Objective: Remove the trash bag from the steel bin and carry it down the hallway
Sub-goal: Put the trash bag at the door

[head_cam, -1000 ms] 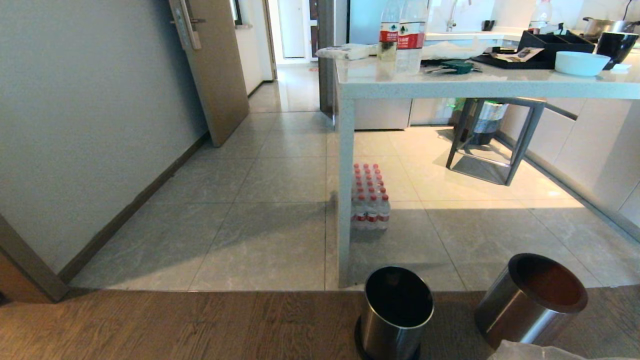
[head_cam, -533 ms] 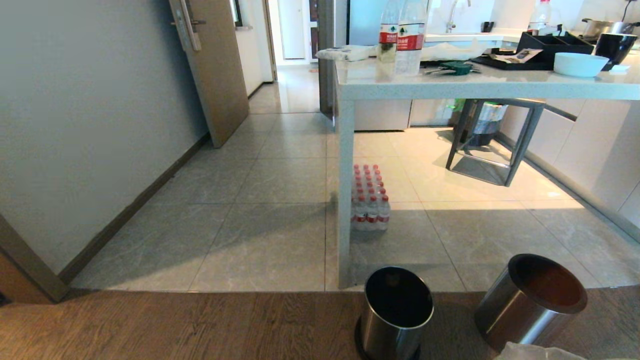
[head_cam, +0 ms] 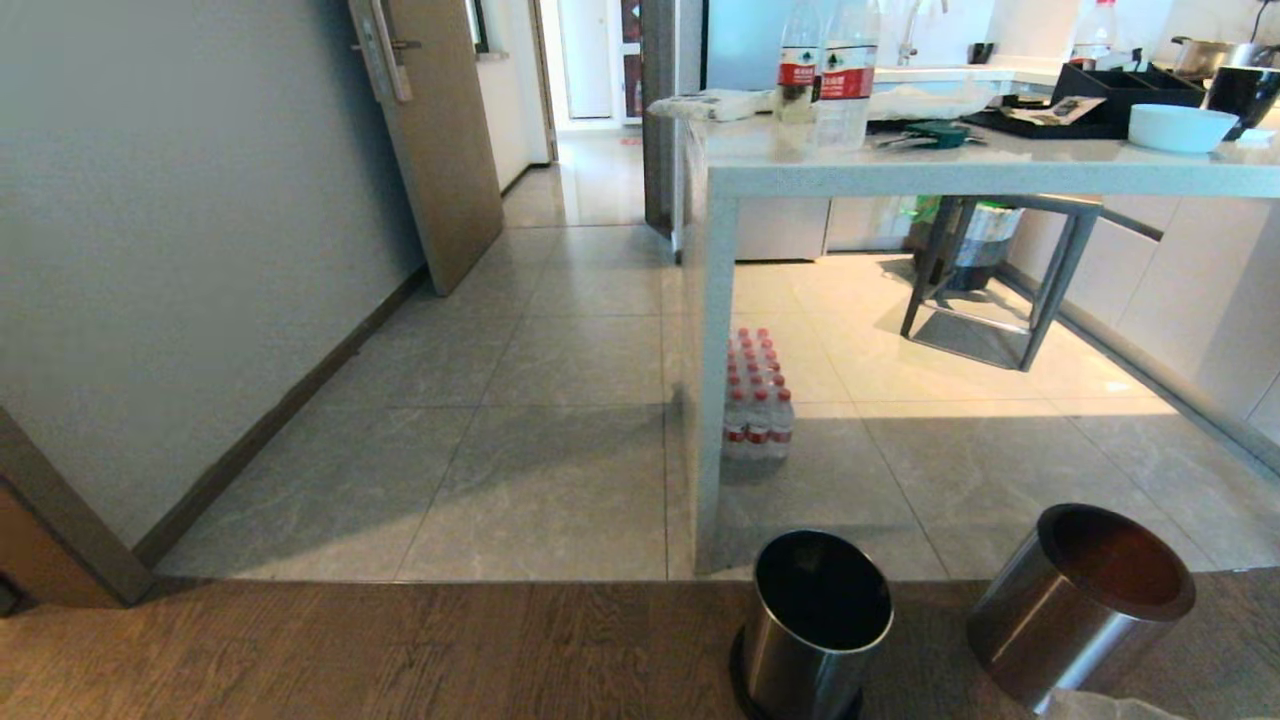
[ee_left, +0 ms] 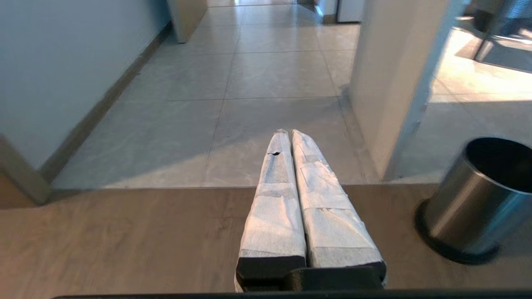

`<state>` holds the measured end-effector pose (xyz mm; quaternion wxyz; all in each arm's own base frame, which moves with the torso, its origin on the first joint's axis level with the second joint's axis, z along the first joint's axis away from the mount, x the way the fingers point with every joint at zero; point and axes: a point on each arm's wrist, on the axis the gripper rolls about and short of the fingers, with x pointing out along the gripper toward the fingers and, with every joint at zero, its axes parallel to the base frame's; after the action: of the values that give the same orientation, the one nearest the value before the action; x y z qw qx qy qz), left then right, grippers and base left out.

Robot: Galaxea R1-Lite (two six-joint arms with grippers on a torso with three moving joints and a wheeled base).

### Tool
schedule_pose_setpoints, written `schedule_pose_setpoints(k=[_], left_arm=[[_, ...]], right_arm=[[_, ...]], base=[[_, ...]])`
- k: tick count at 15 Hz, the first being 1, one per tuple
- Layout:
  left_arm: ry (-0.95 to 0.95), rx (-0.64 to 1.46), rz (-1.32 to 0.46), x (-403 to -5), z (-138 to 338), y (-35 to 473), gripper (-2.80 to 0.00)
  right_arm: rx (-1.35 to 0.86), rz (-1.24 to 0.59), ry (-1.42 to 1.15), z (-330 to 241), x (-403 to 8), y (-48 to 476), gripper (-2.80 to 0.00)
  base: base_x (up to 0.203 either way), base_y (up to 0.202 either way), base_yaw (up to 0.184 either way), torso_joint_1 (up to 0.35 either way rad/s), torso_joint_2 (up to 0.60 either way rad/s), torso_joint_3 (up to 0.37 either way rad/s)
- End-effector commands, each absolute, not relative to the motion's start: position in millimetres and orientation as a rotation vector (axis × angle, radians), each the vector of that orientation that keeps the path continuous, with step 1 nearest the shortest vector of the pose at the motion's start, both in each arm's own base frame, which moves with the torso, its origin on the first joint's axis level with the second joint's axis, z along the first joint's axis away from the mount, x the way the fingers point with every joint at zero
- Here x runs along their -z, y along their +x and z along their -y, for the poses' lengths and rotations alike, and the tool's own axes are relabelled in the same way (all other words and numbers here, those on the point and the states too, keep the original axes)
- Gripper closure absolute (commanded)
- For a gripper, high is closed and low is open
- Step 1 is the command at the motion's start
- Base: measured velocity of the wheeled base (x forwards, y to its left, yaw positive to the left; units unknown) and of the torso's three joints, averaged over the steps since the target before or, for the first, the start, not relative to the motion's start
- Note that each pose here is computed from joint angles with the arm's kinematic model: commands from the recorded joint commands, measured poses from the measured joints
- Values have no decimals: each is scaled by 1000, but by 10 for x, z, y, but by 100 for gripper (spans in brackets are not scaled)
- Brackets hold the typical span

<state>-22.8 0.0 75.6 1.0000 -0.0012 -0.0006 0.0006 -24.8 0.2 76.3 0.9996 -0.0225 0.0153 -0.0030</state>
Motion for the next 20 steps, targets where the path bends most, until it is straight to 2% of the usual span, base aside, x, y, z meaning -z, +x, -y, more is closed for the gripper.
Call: schedule_pose_setpoints(k=[1, 20], left_arm=[[-3, -2, 0, -755, 0, -228, 0], [-3, -2, 0, -755, 0, -228, 0]], right_arm=[[6, -32, -46, -2, -766, -246, 0], [7, -34, -46, -3, -762, -245, 0]], base=[[-1, 192, 6, 2, 3, 7], [-1, 194, 0, 3, 2, 3]])
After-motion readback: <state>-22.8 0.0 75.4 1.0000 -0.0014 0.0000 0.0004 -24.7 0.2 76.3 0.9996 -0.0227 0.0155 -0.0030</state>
